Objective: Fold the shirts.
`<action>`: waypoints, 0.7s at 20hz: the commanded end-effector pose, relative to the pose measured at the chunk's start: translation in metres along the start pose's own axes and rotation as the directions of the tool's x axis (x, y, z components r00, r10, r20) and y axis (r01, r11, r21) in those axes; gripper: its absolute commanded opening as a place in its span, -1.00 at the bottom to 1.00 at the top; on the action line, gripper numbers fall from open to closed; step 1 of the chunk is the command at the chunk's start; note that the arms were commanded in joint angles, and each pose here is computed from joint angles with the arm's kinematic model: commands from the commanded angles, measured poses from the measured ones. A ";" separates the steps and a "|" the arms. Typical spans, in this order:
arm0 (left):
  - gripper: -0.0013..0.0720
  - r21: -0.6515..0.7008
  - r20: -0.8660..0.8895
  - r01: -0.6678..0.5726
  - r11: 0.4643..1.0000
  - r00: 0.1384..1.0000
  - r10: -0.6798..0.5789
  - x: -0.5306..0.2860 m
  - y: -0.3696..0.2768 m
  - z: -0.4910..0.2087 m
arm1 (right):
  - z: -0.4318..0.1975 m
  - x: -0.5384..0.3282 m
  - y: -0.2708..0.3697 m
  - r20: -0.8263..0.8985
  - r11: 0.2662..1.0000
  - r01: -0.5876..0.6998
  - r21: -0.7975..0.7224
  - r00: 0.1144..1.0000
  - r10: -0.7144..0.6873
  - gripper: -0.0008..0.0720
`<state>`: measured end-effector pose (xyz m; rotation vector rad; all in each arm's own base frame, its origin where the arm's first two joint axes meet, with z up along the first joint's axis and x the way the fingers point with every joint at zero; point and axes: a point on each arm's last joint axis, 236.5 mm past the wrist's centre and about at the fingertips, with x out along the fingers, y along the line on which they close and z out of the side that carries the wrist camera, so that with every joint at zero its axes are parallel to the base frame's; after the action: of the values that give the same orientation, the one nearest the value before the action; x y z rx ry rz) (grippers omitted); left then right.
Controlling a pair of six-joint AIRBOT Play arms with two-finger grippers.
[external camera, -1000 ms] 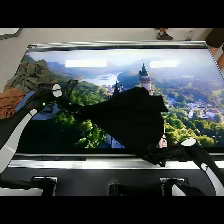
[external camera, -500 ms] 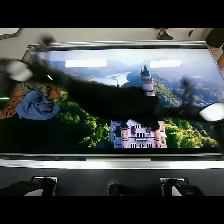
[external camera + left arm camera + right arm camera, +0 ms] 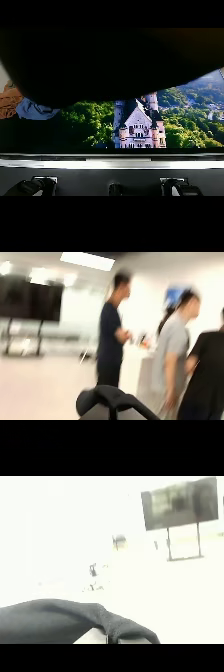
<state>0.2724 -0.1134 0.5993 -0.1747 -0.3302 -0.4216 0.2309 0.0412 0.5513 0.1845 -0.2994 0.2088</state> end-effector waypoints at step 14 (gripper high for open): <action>-0.88 0.244 -0.762 -0.253 0.936 0.548 0.346 0.080 0.175 -0.414 | -0.447 0.086 -0.130 -0.954 0.950 0.313 0.004 0.285 -0.090 -0.85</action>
<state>0.4859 -0.0796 0.3444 0.0707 0.3320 -0.1047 0.4270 0.0242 0.2550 0.2189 0.7059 0.0778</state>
